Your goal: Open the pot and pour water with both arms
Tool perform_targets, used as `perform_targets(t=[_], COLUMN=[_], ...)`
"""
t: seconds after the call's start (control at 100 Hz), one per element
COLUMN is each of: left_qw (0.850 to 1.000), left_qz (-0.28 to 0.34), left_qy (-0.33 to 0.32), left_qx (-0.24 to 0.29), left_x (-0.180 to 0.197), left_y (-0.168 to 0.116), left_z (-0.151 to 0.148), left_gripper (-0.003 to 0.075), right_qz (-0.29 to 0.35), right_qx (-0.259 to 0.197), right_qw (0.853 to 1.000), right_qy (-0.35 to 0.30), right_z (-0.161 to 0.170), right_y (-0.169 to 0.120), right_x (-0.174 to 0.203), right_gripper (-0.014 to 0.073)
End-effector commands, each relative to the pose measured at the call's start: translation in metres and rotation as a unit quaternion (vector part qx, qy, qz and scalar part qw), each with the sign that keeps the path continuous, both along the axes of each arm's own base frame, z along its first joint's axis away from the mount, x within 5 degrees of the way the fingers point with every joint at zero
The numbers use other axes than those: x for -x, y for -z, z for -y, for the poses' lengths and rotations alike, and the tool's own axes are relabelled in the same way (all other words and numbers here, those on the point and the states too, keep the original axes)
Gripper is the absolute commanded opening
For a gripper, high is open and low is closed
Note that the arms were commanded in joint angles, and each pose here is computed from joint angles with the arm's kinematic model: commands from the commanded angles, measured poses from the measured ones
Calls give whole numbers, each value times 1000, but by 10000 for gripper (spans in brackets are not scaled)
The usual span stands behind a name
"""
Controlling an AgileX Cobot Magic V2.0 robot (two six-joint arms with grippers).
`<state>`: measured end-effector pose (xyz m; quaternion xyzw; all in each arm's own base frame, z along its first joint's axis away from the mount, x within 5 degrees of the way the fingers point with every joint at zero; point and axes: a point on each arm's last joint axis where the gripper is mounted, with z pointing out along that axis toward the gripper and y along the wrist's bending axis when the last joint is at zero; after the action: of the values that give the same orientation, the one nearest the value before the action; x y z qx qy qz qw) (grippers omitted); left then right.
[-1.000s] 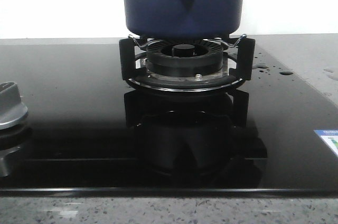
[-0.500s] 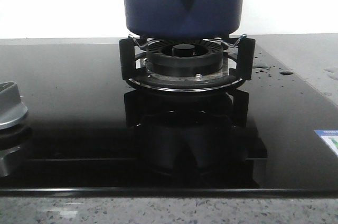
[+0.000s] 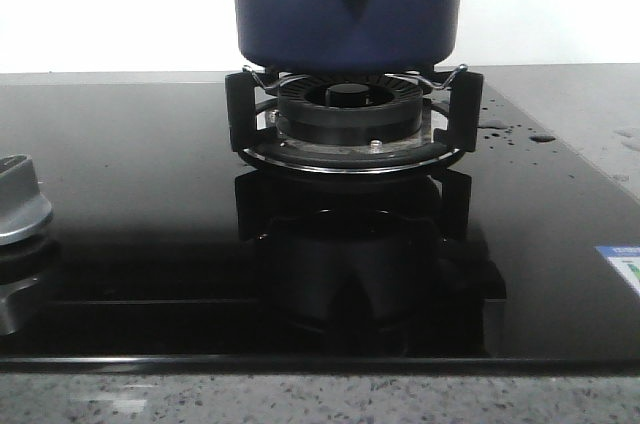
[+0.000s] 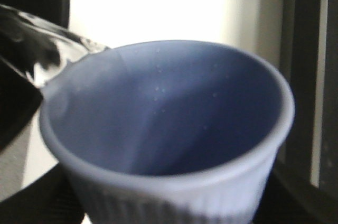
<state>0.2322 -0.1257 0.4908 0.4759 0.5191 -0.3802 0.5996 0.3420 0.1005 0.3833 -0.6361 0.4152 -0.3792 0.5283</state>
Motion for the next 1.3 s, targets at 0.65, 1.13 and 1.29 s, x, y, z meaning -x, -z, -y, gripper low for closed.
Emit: perform_targets(t=[0.65,1.13,1.29], left_qw=[999,999,999], left_qz=[20,21,20], left_qy=[8,9,8], left_qx=[50,47,48], left_x=[17,18,17], left_y=[-24,-24,-23], left_z=[-3,-3,-3], left_gripper=[211,211,211], right_qz=[140,32,0], right_qx=[124,-287,-437], right_qw=[982,951,876], right_qy=[-14,113,206], right_z=[-7,10,43], right_y=[-59,-67,-65], right_x=[14,20,40], right_gripper=[219,219,218])
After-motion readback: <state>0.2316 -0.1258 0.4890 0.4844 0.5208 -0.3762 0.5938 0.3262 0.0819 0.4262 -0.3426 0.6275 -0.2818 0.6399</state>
